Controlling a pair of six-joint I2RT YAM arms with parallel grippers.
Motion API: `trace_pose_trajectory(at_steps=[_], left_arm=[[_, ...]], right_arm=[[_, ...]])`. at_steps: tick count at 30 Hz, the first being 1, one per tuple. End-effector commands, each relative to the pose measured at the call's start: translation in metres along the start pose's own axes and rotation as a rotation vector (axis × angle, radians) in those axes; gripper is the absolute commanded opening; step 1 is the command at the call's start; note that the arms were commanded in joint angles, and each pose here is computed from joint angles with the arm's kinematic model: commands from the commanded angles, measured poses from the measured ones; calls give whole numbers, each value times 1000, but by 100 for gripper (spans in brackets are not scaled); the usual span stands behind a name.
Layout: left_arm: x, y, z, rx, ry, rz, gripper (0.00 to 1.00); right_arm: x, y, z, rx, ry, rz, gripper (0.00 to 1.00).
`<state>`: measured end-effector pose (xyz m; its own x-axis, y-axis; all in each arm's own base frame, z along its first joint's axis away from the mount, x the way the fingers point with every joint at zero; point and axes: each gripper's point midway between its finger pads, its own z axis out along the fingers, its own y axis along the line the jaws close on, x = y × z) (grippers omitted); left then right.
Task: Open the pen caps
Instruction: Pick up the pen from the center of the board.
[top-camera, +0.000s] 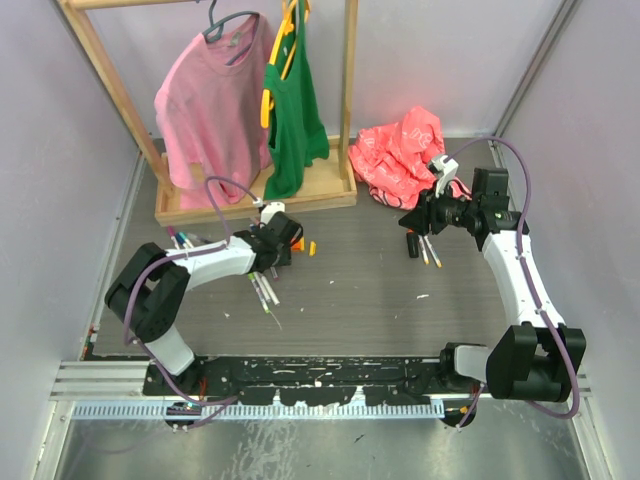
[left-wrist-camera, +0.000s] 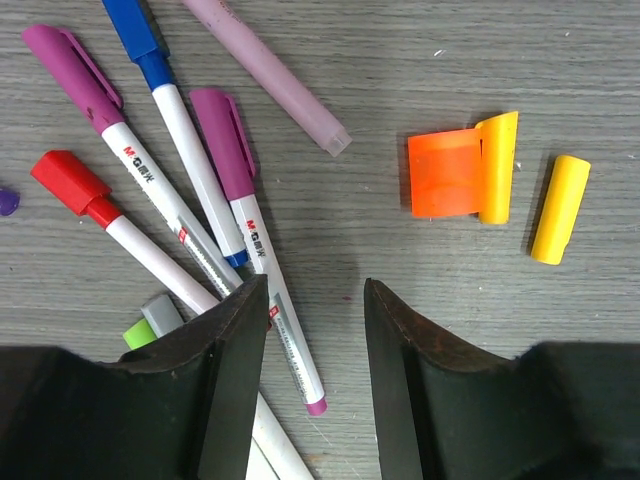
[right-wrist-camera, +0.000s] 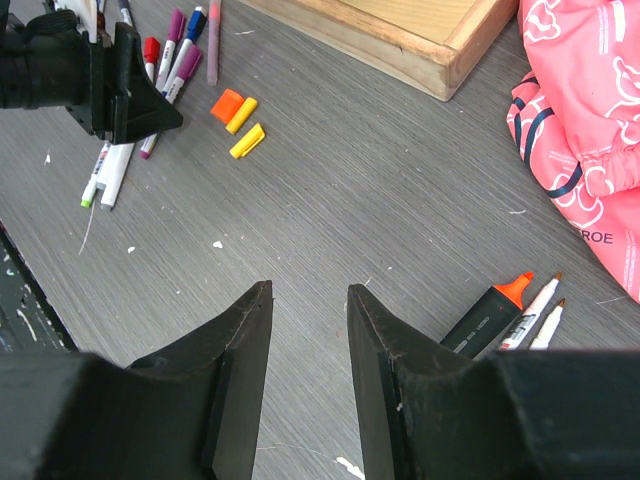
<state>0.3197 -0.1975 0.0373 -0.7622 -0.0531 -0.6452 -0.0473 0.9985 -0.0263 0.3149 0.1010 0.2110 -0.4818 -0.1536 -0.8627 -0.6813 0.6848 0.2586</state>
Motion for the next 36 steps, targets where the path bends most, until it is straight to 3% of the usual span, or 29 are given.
trace_pose_trajectory(at_steps=[1,17,36], left_arm=[[-16,0,-5,-11,-47,-37,45],[-6,2,3,-27,-25,-47,44],[6,2,10,-29,9,-50,31]], right_arm=[[-11,4,-5,3,-32,-50,42],[-10,2,-5,11,-29,-49,42],[-11,2,-6,15,-30,-53,43]])
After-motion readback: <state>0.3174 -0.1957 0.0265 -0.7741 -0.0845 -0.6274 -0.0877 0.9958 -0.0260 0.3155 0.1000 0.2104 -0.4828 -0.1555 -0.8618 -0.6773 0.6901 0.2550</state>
